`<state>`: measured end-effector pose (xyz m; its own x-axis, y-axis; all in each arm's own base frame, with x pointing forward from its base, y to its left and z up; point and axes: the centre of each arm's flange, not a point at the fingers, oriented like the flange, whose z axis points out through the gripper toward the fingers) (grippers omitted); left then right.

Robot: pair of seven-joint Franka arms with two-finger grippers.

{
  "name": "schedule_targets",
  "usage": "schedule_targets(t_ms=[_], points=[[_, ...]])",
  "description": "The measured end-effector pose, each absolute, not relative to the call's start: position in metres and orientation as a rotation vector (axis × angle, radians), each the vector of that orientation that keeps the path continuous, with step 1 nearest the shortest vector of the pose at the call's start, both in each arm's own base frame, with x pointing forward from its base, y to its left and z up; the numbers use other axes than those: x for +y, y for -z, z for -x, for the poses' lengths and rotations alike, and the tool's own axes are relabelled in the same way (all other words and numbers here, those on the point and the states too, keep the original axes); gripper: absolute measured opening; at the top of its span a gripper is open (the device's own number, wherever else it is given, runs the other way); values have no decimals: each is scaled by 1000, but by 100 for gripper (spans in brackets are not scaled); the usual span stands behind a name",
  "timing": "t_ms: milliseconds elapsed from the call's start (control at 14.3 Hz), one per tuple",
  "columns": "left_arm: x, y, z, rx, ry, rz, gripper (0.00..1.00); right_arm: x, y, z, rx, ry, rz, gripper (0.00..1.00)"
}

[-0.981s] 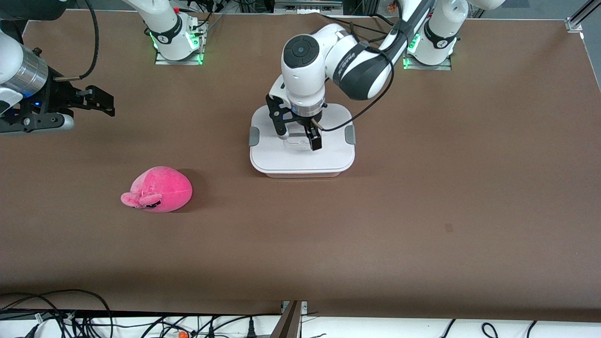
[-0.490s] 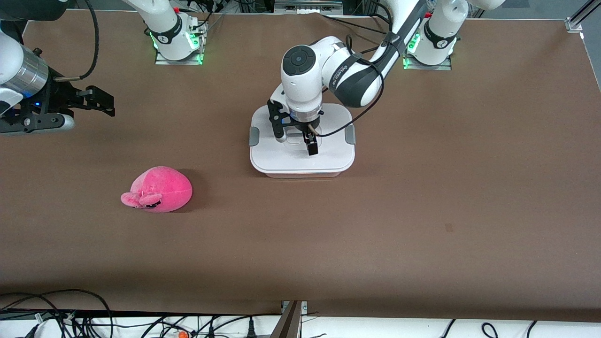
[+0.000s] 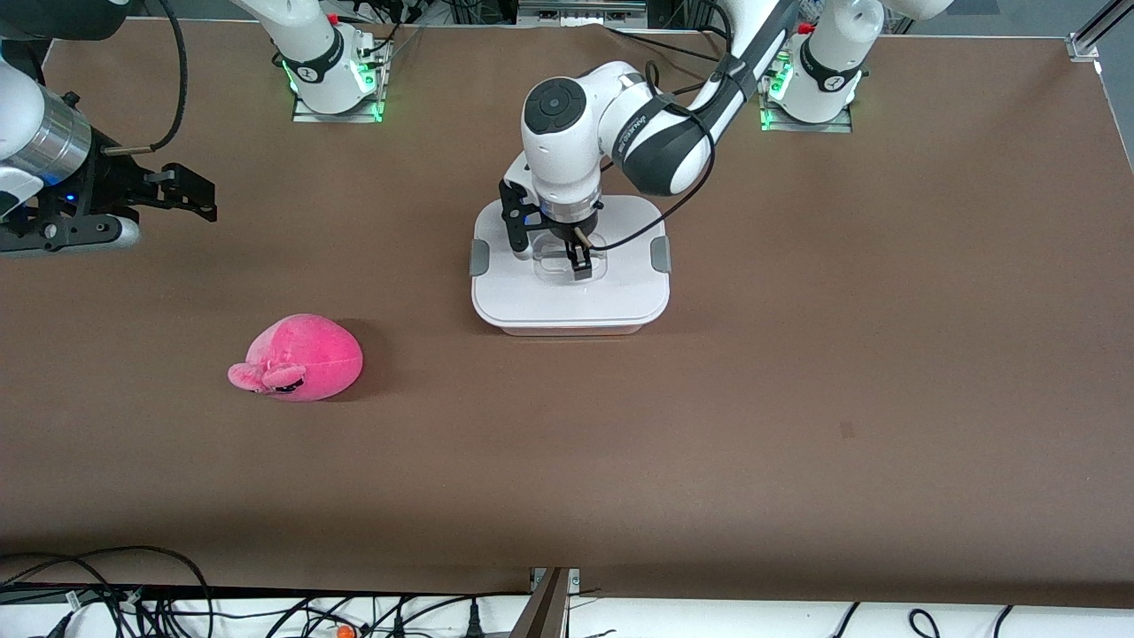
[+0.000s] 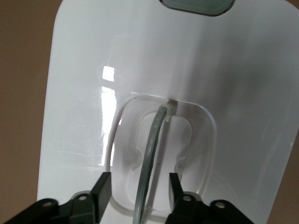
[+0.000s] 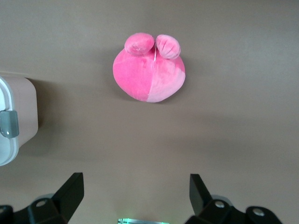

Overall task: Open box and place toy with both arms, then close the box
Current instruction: 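Grasp the lid handle with the left gripper while the right gripper reaches the toy, then lift the lid aside with the left gripper while the right gripper grasps the toy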

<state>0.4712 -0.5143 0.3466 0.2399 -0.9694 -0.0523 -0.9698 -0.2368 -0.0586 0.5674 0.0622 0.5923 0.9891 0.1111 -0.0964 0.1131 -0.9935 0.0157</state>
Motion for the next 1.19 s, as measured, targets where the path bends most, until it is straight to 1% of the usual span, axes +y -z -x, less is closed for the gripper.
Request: schedule_targets(t_ms=[280,350,490,630,700,840,981,1191], points=[[-513,-349,-470,1884,-19,2412,13,66,-575,-584,178,109,-3111,100],[-514,-350,-468,1888,-24,2409,7,66,-569,-589,178,98,-3110,100],[-515,-351,-466,1891,-31,2405,7,69,-545,-602,179,119,-3104,100],[-515,-351,-466,1890,-31,2405,7,71,-504,-617,179,199,-3090,100],[-515,-351,-466,1890,-30,2405,7,72,-483,-626,183,213,-3084,100],[-515,-354,-466,1889,-35,2405,7,74,-457,-638,192,209,-3079,100],[-512,-365,-466,1866,-53,2415,7,70,-435,-643,180,239,-3073,100],[-505,-392,-469,1832,-75,2428,7,56,-395,-649,159,182,-3078,100]])
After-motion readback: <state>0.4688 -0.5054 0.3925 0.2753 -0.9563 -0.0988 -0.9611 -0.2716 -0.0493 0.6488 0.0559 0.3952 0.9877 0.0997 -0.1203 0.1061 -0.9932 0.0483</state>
